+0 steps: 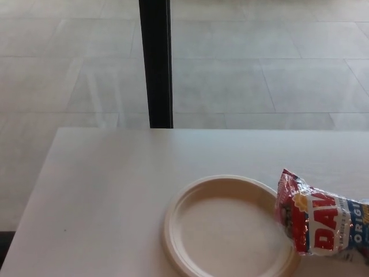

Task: The robot uses its right hand to pick up a bag of sunflower seeds kept in the middle of the desk and tilts it over a plate kept next to it to pour out a few seeds and then puts the bag of seeds back on the desk

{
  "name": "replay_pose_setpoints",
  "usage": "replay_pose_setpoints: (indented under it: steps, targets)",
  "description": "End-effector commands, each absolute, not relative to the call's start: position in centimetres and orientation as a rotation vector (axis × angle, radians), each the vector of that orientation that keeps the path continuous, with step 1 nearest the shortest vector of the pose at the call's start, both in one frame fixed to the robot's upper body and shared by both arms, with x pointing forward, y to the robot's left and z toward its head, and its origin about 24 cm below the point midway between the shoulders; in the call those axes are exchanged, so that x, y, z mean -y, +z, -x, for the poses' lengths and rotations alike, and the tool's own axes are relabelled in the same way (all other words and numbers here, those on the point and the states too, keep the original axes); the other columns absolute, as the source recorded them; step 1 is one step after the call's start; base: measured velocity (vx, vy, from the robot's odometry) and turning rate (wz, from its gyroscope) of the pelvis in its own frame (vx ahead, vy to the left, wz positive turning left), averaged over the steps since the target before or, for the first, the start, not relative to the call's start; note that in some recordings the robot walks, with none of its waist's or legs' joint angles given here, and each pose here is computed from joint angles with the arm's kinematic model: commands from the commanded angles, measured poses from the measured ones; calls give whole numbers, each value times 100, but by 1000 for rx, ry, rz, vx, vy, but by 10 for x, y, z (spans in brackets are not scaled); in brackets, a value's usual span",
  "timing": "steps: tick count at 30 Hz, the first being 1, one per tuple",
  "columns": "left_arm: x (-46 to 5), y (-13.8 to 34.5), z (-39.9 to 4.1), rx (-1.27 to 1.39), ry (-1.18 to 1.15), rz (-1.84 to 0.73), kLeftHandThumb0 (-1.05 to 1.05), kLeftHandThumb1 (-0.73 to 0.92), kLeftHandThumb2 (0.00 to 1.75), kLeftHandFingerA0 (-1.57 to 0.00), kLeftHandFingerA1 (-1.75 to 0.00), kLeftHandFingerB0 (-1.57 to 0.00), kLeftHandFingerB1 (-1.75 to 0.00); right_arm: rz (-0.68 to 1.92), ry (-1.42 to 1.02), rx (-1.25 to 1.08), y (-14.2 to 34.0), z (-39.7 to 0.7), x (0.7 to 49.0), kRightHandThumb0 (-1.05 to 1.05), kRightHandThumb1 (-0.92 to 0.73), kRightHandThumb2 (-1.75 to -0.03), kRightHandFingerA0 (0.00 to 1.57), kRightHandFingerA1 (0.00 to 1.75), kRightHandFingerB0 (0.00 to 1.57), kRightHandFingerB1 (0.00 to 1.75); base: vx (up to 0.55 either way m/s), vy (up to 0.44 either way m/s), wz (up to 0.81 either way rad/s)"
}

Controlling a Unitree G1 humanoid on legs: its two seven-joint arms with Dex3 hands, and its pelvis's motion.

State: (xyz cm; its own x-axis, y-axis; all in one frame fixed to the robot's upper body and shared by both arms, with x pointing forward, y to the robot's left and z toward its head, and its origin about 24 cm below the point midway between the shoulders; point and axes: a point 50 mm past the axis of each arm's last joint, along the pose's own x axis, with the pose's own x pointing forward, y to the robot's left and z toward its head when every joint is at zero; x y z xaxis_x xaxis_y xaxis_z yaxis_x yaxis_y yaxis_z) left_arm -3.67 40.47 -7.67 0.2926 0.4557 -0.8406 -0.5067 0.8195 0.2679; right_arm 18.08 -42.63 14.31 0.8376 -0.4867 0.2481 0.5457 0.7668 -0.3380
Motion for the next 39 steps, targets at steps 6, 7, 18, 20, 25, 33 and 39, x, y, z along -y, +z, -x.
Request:
replay_pose_setpoints:
  steps: [6,7,18,20,25,33,39]
  targets:
    - [-411,-71,39,-1085,652,33,-55,67,89,-25,-65,-14,-54,841,-50,32,139,-224,364,-100,-59,-95,0,0,0,1,0,0,0]
    - [-411,-70,39,-1083,635,31,-34,65,119,-21,-63,-14,-58,884,-11,21,135,-226,358,-99,-59,-95,0,0,0,0,0,0,0]
    - [-410,-71,41,-1067,669,75,-51,68,85,-29,-69,-10,-53,1008,115,-50,112,-241,339,-98,-59,-99,0,6,0,0,0,0,0]
    - [-410,-72,40,-1094,646,30,-54,74,74,-25,-64,-13,-51,1039,126,-79,107,-243,339,-97,-59,-99,0,6,0,0,0,0,0]
    - [-410,-72,43,-1117,657,17,-35,62,117,-21,-62,-14,-58,1078,176,-93,99,-248,333,-98,-59,-97,0,4,0,0,0,0,0]
    - [-408,-74,39,-1080,665,57,-56,64,91,-24,-65,-14,-55,1090,247,-69,91,-257,316,-101,-61,-95,0,0,0,5,0,0,0]
    - [-409,-73,37,-1082,652,54,-53,71,75,-23,-66,-11,-51,1154,347,-107,65,-253,309,-101,-62,-94,0,0,0,5,0,0,0]
